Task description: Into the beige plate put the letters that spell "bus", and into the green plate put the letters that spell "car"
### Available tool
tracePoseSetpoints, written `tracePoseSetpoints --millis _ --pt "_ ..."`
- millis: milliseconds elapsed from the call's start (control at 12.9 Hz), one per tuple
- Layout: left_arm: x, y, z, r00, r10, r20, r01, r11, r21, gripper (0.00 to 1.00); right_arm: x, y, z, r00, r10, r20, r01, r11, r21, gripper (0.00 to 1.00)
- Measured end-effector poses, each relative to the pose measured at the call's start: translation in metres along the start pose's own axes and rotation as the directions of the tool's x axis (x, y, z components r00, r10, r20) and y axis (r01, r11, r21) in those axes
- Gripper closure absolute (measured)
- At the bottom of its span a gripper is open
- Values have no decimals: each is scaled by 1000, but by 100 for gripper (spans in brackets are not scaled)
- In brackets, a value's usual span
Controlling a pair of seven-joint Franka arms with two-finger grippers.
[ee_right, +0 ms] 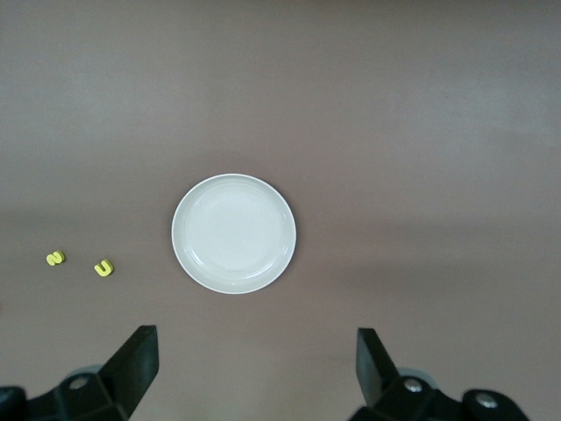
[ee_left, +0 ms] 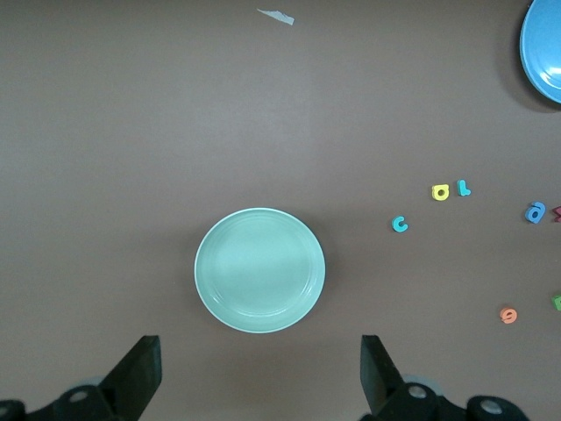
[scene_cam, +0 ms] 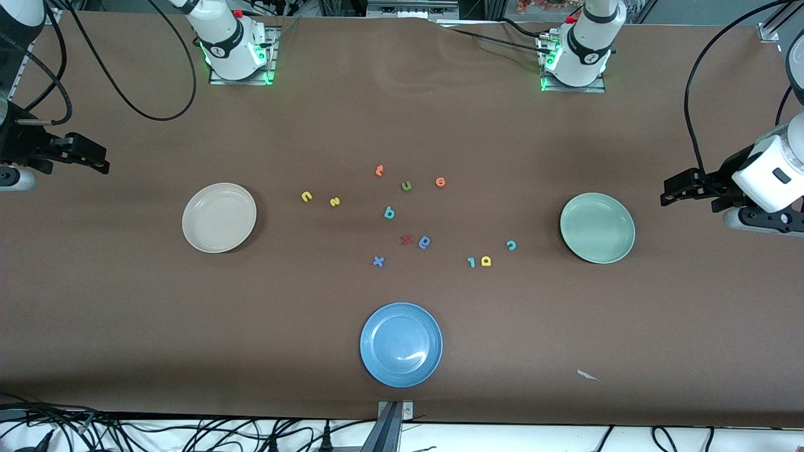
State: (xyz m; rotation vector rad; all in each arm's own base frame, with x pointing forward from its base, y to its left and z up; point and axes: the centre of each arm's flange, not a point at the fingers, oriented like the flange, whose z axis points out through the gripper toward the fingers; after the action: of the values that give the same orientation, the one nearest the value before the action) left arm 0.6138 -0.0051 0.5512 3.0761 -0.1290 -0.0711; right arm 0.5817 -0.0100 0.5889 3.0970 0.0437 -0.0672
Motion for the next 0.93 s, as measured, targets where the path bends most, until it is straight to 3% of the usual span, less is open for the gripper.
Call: tracePoseSetpoints --millis 389,933 --pt "0 1 0 1000 2 0 -2 1000 0 0 -2 24 -2 999 54 -5 -54 997 53 0" --pt "0 0 0 1000 1 0 -1 1000 0 0 -2 20 -3 999 46 -2 -46 997 57 0"
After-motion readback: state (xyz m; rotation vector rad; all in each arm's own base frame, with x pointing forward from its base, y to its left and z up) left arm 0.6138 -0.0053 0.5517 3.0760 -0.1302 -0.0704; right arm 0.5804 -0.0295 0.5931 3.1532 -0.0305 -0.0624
